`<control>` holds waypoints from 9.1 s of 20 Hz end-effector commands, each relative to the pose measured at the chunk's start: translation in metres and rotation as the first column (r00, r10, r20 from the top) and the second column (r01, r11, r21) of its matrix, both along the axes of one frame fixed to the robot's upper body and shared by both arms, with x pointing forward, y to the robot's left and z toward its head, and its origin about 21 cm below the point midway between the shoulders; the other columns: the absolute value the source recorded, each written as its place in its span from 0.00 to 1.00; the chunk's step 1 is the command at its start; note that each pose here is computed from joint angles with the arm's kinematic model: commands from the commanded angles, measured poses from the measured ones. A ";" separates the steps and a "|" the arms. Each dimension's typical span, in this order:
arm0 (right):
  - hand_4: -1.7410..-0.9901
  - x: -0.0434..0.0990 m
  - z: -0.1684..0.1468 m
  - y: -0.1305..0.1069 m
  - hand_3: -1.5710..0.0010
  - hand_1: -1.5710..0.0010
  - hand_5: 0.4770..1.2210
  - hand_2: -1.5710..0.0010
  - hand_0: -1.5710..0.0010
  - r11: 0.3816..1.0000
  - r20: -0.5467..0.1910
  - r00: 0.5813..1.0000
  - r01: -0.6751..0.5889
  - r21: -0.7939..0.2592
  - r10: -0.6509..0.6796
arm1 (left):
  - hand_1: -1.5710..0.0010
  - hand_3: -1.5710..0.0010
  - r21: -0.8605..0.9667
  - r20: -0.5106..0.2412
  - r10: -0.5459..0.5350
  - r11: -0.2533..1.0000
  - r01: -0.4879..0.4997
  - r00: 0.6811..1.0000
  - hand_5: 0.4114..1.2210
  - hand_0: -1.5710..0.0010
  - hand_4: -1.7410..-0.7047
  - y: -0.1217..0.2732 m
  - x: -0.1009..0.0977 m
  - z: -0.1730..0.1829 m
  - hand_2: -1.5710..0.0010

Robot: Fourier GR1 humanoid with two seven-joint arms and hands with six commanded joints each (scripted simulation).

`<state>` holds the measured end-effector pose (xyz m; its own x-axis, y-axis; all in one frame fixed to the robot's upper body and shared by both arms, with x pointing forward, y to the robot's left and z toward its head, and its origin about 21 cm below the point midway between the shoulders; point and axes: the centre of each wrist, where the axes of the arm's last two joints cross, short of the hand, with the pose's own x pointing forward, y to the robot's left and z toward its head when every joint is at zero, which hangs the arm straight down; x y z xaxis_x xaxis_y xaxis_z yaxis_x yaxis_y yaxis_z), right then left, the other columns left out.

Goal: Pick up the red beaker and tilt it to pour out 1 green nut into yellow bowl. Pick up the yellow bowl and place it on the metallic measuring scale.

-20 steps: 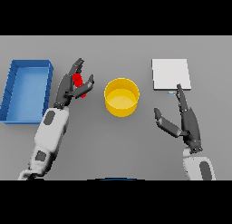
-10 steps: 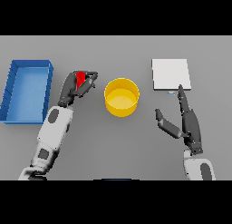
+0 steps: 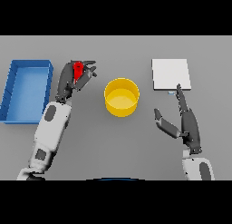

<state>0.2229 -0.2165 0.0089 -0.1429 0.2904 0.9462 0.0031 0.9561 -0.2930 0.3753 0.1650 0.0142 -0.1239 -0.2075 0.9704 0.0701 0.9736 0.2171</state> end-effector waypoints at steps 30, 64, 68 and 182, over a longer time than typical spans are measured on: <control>0.60 -0.003 -0.004 0.003 1.00 1.00 0.26 1.00 1.00 0.999 -0.014 1.000 0.009 0.045 -0.008 | 0.00 0.15 0.989 -0.130 -0.403 -0.114 0.091 0.906 0.99 0.00 0.03 -0.071 0.025 0.088 0.00; 0.74 -0.002 -0.005 0.007 1.00 1.00 0.16 1.00 1.00 0.999 0.014 0.999 0.038 0.004 -0.039 | 0.00 0.34 0.639 -0.146 -0.527 -0.697 -0.327 0.837 1.00 0.00 0.04 -0.120 0.066 0.217 0.07; 0.74 0.001 -0.006 0.008 1.00 1.00 0.16 1.00 1.00 0.998 -0.010 1.000 0.020 0.062 -0.019 | 0.00 0.14 0.759 0.003 -0.414 -0.591 -0.271 0.910 1.00 0.00 0.03 -0.092 0.085 0.274 0.03; 0.02 0.132 0.058 0.094 0.24 0.03 0.98 0.06 0.03 -0.047 -0.583 0.592 -0.679 -0.733 0.556 | 1.00 1.00 0.640 -0.288 0.399 0.756 -0.135 0.871 0.39 1.00 0.91 0.174 -0.027 0.103 1.00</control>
